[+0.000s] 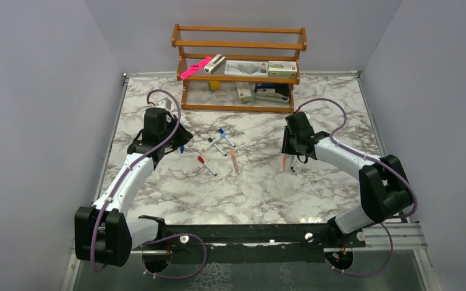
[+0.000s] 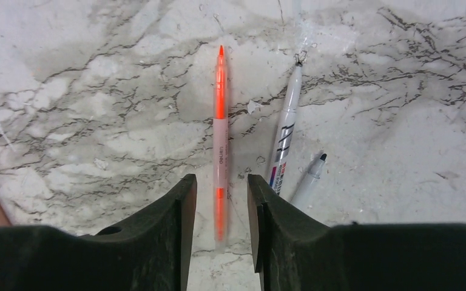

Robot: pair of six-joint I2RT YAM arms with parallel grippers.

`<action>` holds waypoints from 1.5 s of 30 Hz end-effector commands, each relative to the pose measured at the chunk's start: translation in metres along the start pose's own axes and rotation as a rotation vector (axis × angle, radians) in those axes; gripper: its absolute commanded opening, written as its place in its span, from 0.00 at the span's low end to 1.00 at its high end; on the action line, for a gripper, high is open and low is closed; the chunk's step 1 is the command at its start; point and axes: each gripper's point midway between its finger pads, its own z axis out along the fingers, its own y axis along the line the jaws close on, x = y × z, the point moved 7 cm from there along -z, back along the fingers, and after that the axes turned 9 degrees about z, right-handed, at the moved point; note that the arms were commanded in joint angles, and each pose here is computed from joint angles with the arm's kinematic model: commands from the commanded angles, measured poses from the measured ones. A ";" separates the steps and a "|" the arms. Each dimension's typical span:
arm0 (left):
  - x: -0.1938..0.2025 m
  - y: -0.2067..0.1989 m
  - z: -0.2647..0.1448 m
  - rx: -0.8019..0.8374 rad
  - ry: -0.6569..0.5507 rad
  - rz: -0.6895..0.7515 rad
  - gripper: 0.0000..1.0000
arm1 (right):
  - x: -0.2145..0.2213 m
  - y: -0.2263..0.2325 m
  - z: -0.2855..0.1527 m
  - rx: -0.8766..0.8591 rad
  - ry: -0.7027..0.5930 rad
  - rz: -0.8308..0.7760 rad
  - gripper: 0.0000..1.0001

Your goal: Open the pen caps

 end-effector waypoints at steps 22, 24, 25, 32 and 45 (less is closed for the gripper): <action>0.008 0.066 0.068 -0.411 0.065 -0.065 0.09 | -0.017 0.027 -0.051 -0.310 -0.019 -0.047 0.52; 0.004 0.069 0.071 -0.432 0.062 -0.062 0.11 | -0.016 0.028 -0.052 -0.326 -0.012 -0.051 0.52; 0.003 0.071 0.073 -0.439 0.064 -0.058 0.12 | -0.016 0.028 -0.052 -0.334 -0.009 -0.053 0.52; 0.001 0.078 0.090 -0.460 0.102 -0.034 0.23 | -0.013 0.031 -0.055 -0.374 0.004 -0.058 0.52; 0.005 0.078 0.093 -0.446 0.125 -0.032 0.28 | -0.007 0.035 -0.057 -0.422 0.029 -0.069 0.52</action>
